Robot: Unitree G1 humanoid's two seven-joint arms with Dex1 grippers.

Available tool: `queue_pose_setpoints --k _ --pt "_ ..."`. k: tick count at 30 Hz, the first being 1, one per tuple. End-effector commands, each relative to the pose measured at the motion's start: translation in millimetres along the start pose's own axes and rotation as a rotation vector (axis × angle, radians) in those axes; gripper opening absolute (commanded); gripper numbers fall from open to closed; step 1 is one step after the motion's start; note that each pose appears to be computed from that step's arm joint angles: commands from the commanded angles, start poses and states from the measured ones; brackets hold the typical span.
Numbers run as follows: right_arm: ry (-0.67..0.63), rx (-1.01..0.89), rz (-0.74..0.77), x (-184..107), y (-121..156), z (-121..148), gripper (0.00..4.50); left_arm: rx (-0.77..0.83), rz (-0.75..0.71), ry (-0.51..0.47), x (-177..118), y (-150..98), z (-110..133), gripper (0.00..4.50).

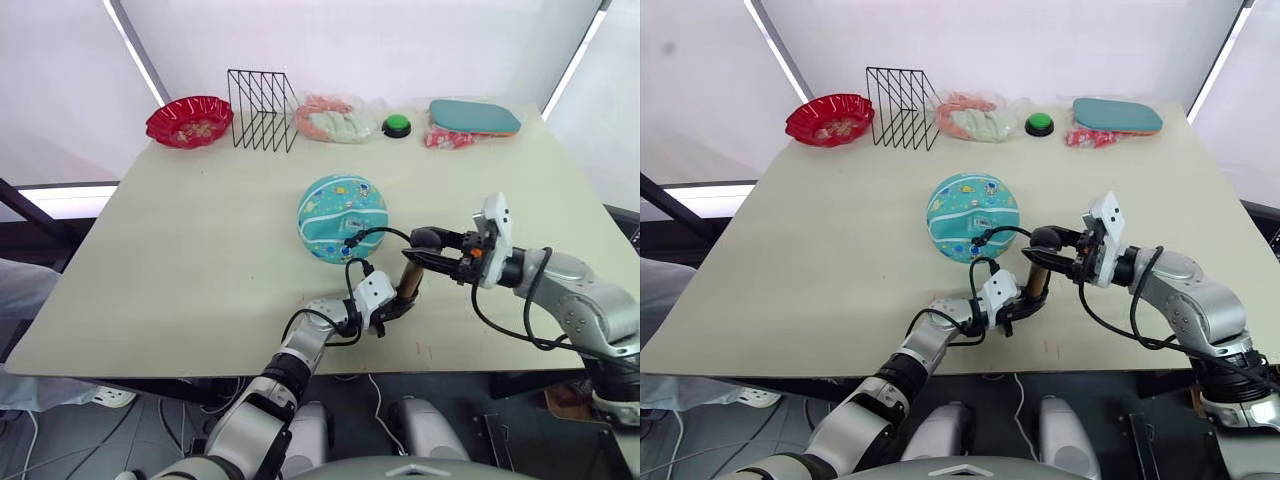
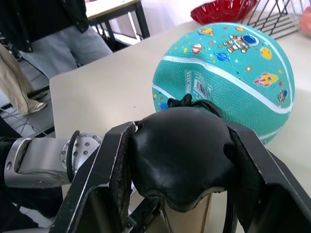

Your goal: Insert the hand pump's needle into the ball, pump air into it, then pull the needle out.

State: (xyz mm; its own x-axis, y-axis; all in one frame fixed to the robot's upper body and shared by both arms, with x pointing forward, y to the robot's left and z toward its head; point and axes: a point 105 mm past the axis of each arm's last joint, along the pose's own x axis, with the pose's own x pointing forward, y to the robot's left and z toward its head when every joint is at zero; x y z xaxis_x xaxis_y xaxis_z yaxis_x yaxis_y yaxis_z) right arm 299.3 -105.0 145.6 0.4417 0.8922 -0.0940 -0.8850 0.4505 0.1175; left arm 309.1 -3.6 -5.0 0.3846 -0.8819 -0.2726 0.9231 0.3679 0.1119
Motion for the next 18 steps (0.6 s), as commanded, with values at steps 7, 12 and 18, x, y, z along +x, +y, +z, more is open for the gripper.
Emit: queue_pose_setpoints --k 7,12,18 --pt "-0.039 -0.089 -0.008 -29 10 66 2.04 -0.072 -0.022 0.082 -8 -11 -30 1.05" --pt "-0.114 -0.152 0.005 -49 25 121 2.04 -0.072 -0.031 0.080 -6 -12 -29 1.05" --pt "-0.124 -0.179 0.002 -69 39 158 2.04 -0.071 -0.036 0.078 -6 -12 -29 1.05"
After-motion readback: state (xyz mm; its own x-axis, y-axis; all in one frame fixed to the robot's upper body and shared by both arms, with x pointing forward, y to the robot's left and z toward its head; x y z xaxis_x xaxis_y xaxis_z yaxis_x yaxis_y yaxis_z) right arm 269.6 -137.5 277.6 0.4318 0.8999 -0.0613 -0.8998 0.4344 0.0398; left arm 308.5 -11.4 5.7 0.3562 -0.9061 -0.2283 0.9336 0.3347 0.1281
